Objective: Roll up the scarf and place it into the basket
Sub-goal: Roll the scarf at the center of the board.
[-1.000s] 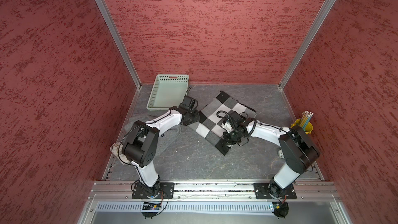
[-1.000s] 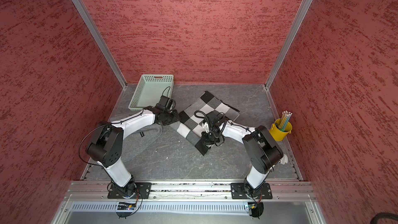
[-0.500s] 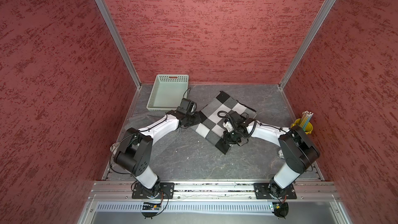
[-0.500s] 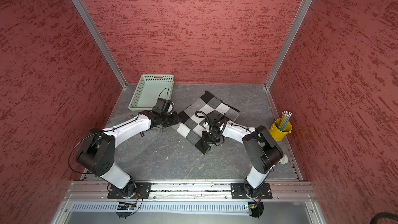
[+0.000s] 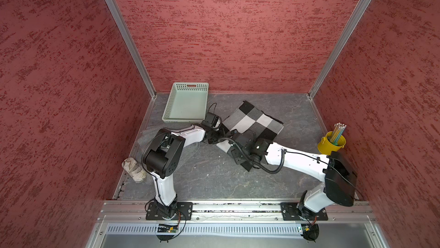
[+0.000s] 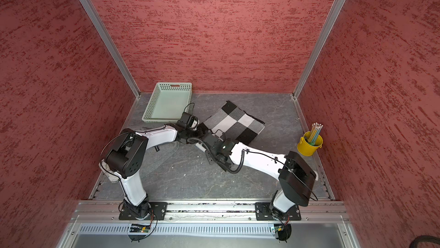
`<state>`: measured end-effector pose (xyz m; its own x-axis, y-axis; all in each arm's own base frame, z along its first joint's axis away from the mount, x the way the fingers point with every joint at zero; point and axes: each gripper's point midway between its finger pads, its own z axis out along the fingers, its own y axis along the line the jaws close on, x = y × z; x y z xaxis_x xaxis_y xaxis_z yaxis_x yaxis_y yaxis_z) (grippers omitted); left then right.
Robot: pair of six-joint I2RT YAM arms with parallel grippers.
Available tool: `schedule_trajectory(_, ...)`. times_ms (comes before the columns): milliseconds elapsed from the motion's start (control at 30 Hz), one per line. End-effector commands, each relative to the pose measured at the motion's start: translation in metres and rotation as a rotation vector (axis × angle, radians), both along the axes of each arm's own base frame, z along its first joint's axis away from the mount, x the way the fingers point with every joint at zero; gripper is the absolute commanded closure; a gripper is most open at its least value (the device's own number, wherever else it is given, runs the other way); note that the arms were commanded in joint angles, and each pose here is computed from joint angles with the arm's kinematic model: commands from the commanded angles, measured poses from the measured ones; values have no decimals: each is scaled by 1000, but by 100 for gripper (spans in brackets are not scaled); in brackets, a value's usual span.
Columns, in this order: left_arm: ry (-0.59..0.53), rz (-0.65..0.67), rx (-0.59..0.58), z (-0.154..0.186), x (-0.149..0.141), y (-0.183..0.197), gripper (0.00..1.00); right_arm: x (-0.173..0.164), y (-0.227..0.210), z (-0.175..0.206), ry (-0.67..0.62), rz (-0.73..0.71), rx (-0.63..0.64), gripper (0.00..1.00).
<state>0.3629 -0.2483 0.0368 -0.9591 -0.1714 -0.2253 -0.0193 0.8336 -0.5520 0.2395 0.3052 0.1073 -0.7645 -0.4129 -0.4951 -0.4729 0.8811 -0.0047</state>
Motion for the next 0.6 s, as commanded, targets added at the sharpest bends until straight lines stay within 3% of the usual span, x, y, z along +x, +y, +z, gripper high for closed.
schedule_trajectory(0, 0, -20, -22, -4, 4, -7, 78, 11, -10, -20, -113, 30, -224, 40)
schedule_trajectory(133, -1, -14, -26, -3, 4, -5, 78, 15, -8, -40, -159, 84, -345, 36)
schedule_trajectory(400, 9, -17, -38, -2, 7, -4, 78, 13, -13, -77, -163, 165, -401, 32)
schedule_trajectory(500, 1, -12, -49, 4, 10, -2, 78, 14, -22, -93, -137, 155, -416, 40)
schedule_trajectory(567, -15, -10, -59, 13, 13, 0, 78, 14, -27, -102, -96, 142, -395, 51)
